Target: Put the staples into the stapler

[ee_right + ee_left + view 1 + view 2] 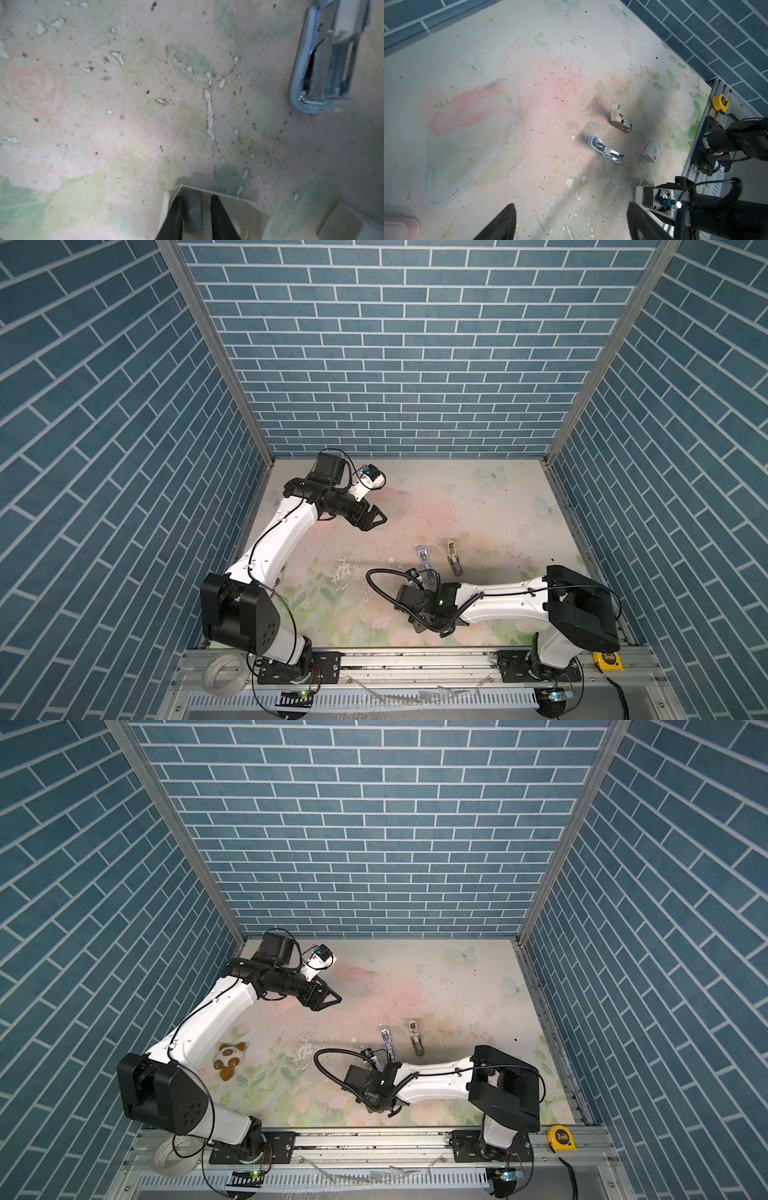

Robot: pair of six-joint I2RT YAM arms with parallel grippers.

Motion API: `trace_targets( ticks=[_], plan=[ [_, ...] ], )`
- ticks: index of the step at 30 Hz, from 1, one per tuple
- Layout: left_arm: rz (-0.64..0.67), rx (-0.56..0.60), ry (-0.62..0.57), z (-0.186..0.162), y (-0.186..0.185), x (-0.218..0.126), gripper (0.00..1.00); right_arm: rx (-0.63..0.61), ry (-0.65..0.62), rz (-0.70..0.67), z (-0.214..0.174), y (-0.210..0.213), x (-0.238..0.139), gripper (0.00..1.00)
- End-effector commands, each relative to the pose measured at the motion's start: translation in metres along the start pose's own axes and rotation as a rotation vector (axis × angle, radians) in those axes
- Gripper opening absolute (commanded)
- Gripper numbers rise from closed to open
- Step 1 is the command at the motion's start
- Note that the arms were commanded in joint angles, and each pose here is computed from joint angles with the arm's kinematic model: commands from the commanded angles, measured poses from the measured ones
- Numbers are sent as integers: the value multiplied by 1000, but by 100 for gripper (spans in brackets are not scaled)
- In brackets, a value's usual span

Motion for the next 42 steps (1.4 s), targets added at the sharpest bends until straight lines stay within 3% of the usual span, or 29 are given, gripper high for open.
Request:
trace_targets(
  ticks=[1,42],
  plan=[
    [-6,4,-14,0,-3,-4,85,-22,-2,-39,0,-1,0,25],
    [-13,-1,-18,0,-4,-5,85,-35,-23,-77,-1,-4,5,20]
  ],
)
Point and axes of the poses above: each gripper's point midway between its finger pads, its own x axis out along the fingers, its own y axis along the line the jaws close on, z = x × y, the point moved 6 cm from there along -x, back along the fingers, and after that the axes turned 11 degrees about x, right-handed, at the moved point
